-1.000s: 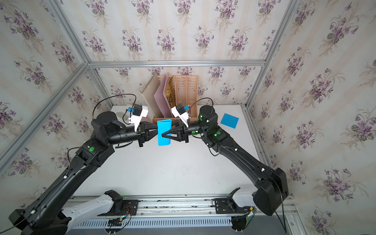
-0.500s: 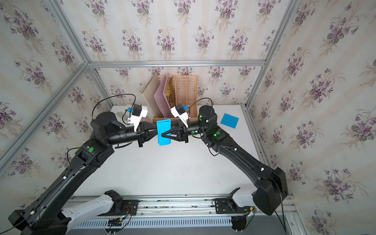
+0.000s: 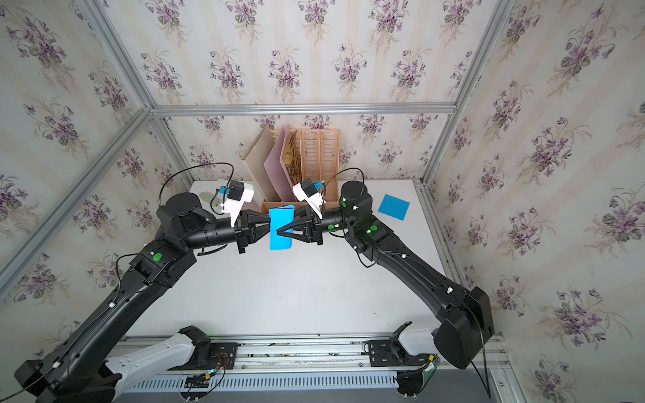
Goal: Fold the square paper along the opposite sides
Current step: Fold the paper.
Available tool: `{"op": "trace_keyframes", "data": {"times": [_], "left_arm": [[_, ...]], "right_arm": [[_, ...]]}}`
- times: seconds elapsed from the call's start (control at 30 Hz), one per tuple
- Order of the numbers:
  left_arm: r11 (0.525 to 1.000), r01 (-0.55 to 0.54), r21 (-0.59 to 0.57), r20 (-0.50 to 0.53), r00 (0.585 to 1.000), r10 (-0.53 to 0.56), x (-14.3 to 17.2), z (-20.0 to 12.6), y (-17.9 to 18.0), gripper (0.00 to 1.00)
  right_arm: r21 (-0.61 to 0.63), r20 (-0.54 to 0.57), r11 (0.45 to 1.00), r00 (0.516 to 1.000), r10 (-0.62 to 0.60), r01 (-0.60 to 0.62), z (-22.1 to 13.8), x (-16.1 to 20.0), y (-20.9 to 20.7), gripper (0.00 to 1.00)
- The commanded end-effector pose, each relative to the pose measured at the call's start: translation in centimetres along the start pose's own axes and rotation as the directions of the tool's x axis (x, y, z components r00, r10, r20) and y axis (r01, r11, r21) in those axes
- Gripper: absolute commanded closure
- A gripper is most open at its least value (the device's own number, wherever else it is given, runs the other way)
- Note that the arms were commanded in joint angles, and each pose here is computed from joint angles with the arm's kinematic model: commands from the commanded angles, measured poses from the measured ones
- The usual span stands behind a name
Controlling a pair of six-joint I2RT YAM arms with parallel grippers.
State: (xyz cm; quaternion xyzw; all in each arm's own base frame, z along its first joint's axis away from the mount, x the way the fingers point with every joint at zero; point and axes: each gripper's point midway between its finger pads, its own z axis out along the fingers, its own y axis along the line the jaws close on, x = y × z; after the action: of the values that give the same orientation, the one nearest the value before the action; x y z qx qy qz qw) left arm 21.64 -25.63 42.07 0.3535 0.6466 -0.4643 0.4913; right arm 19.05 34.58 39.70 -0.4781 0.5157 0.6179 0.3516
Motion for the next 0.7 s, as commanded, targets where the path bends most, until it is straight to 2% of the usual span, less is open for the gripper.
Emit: {"op": "trace_keyframes", "data": {"times": [0.0, 0.67], "left_arm": [[1.000, -0.027, -0.003, 0.013, 1.000, 0.027, -0.40, -0.14, -0.12, 1.00], [1.000, -0.029, -0.005, 0.006, 1.000, 0.029, -0.20, -0.16, -0.11, 1.00]], "right_arm": [[-0.001, 0.008, 1.000, 1.000, -0.021, 0.021, 0.04, -0.24, 0.01, 0.71], [-0.004, 0.004, 1.000, 1.000, -0.016, 0.016, 0.27, -0.09, -0.04, 0.72]]}}
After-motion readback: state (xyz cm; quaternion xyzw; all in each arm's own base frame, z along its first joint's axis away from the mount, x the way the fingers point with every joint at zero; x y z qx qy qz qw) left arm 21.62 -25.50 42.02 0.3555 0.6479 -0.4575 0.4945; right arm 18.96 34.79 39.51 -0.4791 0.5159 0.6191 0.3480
